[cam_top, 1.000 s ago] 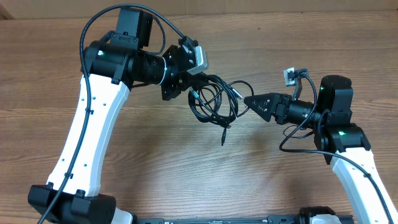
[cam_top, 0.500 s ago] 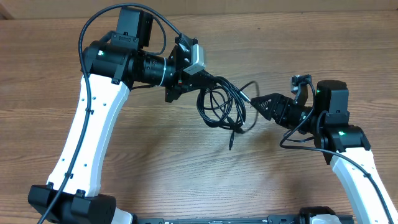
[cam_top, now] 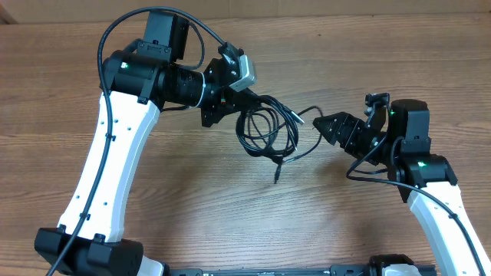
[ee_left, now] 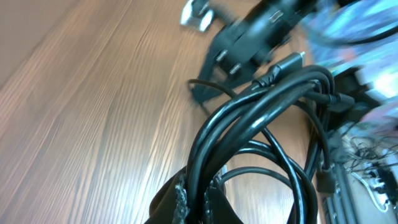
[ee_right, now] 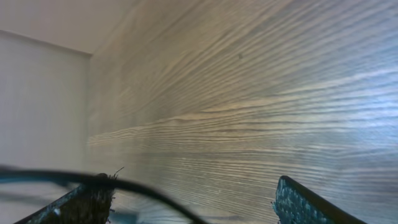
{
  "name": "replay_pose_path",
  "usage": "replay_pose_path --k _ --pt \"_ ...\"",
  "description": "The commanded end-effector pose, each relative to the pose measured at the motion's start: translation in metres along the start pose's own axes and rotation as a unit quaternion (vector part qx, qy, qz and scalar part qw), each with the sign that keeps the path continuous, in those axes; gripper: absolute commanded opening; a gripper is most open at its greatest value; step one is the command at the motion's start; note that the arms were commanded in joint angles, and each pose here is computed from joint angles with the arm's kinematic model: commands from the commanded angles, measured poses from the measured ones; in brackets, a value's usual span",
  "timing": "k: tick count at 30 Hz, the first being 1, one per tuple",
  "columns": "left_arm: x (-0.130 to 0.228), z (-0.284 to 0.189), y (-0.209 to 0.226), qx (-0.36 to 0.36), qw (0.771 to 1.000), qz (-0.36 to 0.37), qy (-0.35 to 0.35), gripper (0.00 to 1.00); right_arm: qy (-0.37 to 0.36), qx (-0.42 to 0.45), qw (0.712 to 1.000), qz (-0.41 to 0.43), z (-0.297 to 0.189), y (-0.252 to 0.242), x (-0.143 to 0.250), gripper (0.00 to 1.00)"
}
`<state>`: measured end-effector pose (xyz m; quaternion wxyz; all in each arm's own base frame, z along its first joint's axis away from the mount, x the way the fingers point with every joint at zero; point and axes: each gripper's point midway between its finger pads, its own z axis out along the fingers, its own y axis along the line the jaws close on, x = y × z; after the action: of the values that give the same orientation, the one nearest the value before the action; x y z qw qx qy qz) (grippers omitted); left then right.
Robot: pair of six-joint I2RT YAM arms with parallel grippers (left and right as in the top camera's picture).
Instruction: Untangle cables
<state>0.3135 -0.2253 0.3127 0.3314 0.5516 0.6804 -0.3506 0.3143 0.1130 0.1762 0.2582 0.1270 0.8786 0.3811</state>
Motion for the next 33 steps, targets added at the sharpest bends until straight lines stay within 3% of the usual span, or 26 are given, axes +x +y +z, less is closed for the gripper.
replay_pose_path --k 1,4,8,10,11,14,21,25,33 --pt "0.018 -0.016 0.026 -0.106 0.988 -0.089 0.067 0.04 0.013 -0.058 0.998 -0.018 -0.002 0.025 0.001 0.82" --pt "0.031 -0.026 0.051 -0.188 0.963 -0.171 0.092 0.04 0.026 -0.114 0.992 -0.038 -0.006 0.046 0.003 0.81" --pt "0.032 -0.03 0.061 -0.222 0.945 -0.224 0.082 0.04 0.043 -0.182 0.98 -0.068 -0.014 0.071 0.007 0.82" --pt "0.029 -0.03 0.063 -0.226 0.941 -0.243 0.072 0.04 0.052 -0.217 0.971 -0.086 -0.02 0.084 0.01 0.89" --pt "0.027 -0.03 0.064 -0.228 0.936 -0.258 0.065 0.04 0.06 -0.237 0.965 -0.093 -0.023 0.091 0.012 0.98" --pt "0.023 -0.026 0.065 -0.229 0.934 -0.269 0.055 0.04 0.076 -0.252 0.964 -0.047 -0.027 0.098 0.012 1.0" --pt "0.007 -0.003 0.065 -0.226 0.935 -0.269 0.041 0.04 0.098 -0.267 0.959 -0.002 -0.032 0.106 0.013 0.99" --pt "0.012 0.008 0.077 -0.289 0.914 -0.279 0.064 0.04 0.107 -0.274 0.956 0.015 -0.035 0.11 0.013 0.94" --pt "-0.011 0.033 0.065 -0.29 0.918 -0.266 0.043 0.04 0.124 -0.268 0.953 0.073 -0.034 0.111 0.013 0.84"
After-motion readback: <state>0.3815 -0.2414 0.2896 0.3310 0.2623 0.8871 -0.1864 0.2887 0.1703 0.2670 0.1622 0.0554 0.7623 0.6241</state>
